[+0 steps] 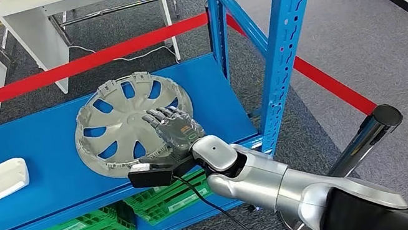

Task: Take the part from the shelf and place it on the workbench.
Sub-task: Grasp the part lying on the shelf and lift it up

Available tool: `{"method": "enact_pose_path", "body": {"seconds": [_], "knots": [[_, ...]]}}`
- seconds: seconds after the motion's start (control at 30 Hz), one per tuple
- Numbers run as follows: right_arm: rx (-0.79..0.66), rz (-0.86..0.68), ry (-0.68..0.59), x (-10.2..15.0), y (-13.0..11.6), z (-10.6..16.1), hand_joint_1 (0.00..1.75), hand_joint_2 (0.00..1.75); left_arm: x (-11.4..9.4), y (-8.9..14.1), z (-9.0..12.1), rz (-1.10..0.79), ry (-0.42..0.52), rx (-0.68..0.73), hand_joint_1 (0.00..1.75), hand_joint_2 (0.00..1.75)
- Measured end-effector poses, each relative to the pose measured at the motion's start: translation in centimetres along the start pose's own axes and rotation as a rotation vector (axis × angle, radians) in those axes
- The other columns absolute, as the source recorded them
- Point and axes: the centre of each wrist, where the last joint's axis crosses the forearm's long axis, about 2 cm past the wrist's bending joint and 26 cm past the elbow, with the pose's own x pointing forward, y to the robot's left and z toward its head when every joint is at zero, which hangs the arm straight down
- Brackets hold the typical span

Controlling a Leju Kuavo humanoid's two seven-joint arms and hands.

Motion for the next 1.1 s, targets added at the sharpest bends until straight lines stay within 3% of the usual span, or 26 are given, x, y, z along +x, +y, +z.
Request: {"method": "enact_pose_path", "body": {"seconds": [0.87, 1.1], "knots": [[-0.001, 0.003, 0.016, -0.4, 0.0, 0.1, 0.00, 0.00, 0.0, 0.1, 0.0, 0.025, 0.009, 0.008, 0.00, 0.00], [0.028, -0.017, 0.042, -0.9, 1.2, 0.5, 0.00, 0.00, -0.1, 0.0, 0.0, 0.029, 0.015, 0.010, 0.00, 0.00]]}}
